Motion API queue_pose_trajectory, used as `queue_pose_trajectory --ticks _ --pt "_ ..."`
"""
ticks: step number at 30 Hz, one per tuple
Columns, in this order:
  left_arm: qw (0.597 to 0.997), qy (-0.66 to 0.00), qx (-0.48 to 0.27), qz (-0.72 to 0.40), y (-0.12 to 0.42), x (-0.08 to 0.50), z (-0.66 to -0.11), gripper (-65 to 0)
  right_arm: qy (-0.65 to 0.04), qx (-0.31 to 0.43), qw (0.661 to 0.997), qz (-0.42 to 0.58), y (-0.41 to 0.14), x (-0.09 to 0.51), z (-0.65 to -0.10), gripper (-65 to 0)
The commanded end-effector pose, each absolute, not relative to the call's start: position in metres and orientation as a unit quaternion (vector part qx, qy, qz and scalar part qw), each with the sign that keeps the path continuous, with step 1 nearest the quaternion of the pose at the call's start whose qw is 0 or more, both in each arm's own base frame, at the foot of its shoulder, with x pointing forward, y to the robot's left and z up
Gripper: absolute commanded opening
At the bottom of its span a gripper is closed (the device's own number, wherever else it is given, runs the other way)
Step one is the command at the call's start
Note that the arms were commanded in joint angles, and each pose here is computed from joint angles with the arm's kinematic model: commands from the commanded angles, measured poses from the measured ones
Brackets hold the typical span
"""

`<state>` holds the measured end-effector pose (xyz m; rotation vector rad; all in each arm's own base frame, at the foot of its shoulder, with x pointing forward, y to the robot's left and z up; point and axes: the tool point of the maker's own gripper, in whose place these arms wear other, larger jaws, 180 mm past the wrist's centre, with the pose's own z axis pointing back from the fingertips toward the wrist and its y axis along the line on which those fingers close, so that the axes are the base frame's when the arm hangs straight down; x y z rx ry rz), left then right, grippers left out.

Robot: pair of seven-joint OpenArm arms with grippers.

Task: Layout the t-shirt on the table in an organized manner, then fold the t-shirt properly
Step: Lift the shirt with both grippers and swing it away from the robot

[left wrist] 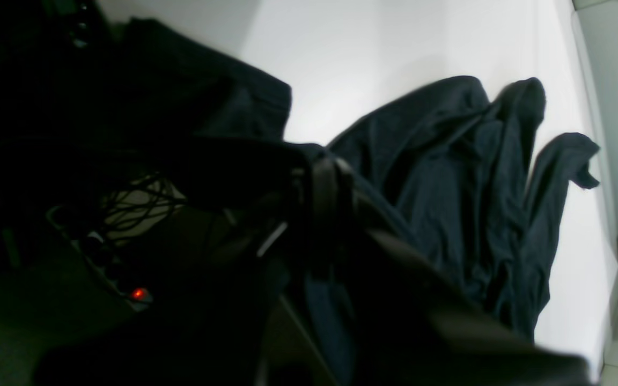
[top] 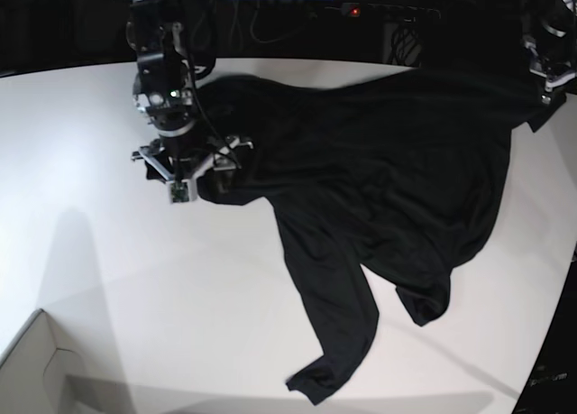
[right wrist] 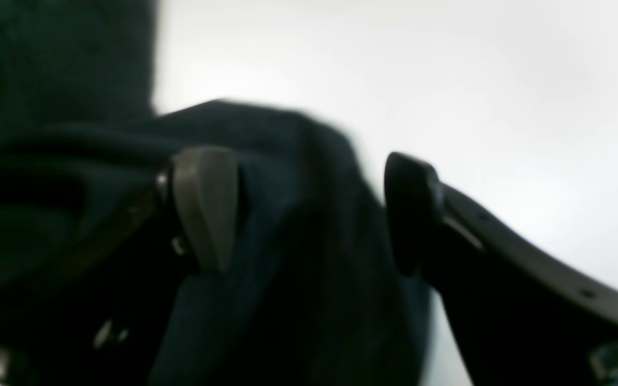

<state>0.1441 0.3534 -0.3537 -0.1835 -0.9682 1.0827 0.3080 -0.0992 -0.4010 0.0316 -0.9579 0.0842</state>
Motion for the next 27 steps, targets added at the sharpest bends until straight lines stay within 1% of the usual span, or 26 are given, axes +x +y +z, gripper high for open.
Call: queue_pose_trajectory --ticks 1,4,5,6,7,9,13,14,17,21,23,27 --pt "0.737 -0.458 -0.086 0.489 0.357 0.148 -0.343 -65.0 -0.478 0.016 0.877 0.041 -0.098 0.318 -0.393 -21.4" --pt "0.739 -0.457 -0.101 0.485 0.349 0.159 -0.345 -65.0 -0.470 0.010 0.881 0.045 -0.103 0.327 -0.401 -21.6" --pt "0.740 -0.456 -0.106 0.482 0.346 0.162 -0.346 -65.0 -0.467 0.007 0.883 0.049 -0.105 0.328 -0.404 -22.6" --pt "0.742 -0.456 -0.109 0.480 0.344 0.164 -0.347 -65.0 -0.463 0.005 0.885 0.050 -0.107 0.328 -0.407 -24.9" --pt "0.744 -0.454 -0.114 0.477 0.340 0.167 -0.348 -65.0 -0.459 0.003 0.887 0.050 -0.109 0.327 -0.410 -28.5" --pt "0.749 -0.450 -0.124 0.470 0.331 0.173 -0.350 -65.0 -0.458 0.003 0.887 0.052 -0.108 0.330 -0.412 -37.7" --pt "0.750 -0.453 -0.140 0.462 0.322 0.186 -0.350 -65.0 -0.455 -0.006 0.889 0.051 -0.116 0.340 -0.415 -62.2" --pt "0.749 -0.454 -0.142 0.461 0.321 0.188 -0.349 -65.0 -0.456 -0.014 0.889 0.046 -0.125 0.345 -0.414 -65.0" --pt "0.746 -0.459 -0.146 0.460 0.321 0.193 -0.346 -65.0 -0.466 -0.031 0.884 0.015 -0.151 0.361 -0.405 -65.0" --pt "0.739 -0.471 -0.154 0.457 0.321 0.204 -0.340 -65.0 -0.491 -0.057 0.869 -0.034 -0.192 0.383 -0.380 -65.0" --pt "0.734 -0.476 -0.158 0.457 0.320 0.209 -0.337 -65.0 -0.489 -0.065 0.868 -0.052 -0.206 0.389 -0.372 -65.0" --pt "0.745 -0.471 -0.186 0.435 0.297 0.228 -0.338 -65.0 -0.493 -0.080 0.863 -0.074 -0.231 0.400 -0.356 -65.0"
